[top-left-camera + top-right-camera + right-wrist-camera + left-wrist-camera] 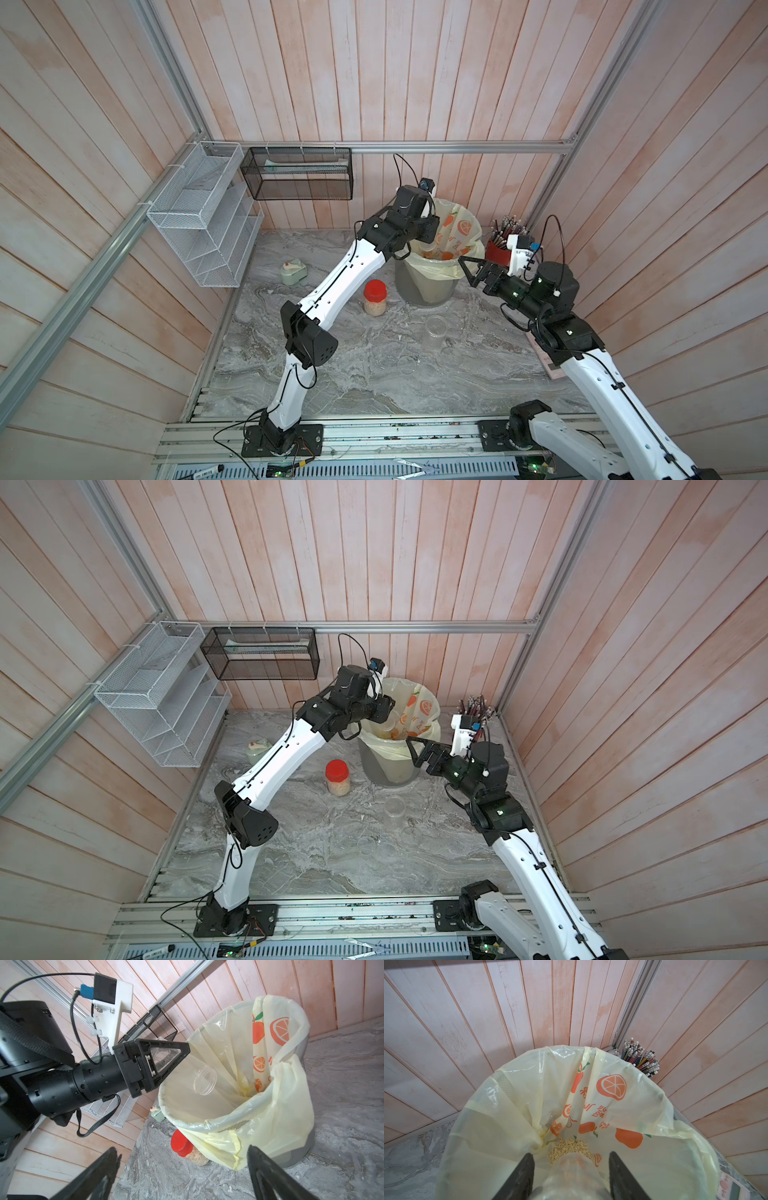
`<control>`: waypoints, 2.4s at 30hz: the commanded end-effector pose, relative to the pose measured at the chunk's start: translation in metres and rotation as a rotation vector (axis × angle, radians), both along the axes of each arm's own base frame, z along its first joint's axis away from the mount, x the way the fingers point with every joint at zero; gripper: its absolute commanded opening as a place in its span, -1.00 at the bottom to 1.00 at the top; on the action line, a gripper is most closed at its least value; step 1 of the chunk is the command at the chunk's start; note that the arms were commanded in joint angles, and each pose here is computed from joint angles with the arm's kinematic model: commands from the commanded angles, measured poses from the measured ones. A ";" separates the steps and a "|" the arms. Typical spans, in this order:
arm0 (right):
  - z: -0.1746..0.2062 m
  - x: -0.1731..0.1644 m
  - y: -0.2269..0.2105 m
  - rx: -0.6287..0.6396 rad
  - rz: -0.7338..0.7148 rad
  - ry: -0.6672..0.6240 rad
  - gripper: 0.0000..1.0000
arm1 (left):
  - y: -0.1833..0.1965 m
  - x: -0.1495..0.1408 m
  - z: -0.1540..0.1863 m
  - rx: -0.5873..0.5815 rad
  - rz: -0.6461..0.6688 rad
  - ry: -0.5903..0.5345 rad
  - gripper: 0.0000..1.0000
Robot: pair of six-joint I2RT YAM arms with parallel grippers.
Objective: Empty expired oatmeal from jars
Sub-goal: Pour the expired oatmeal into the trash bin, then place the jar at the center of the board.
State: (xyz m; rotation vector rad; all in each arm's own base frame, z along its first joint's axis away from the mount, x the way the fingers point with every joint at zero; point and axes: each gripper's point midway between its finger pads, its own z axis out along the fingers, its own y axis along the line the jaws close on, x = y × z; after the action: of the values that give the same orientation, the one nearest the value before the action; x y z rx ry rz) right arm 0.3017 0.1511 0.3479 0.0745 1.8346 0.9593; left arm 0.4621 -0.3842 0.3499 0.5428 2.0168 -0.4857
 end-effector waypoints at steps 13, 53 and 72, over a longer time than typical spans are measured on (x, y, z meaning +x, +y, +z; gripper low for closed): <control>0.009 -0.003 0.008 -0.019 0.009 -0.039 0.97 | 0.015 -0.009 0.026 -0.111 0.009 0.048 -0.93; 0.037 0.003 0.043 0.274 0.072 -0.075 0.97 | 0.057 -0.028 0.110 -0.728 0.012 0.113 -0.88; 0.056 0.003 0.106 0.507 0.090 -0.147 0.85 | 0.128 -0.088 0.111 -1.322 0.174 0.221 -0.88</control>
State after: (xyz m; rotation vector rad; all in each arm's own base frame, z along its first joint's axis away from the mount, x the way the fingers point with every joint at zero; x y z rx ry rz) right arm 0.3029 0.2601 0.3900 0.1636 1.5321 1.4134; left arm 0.3878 -0.2674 0.4263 -0.4685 1.6138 -1.4953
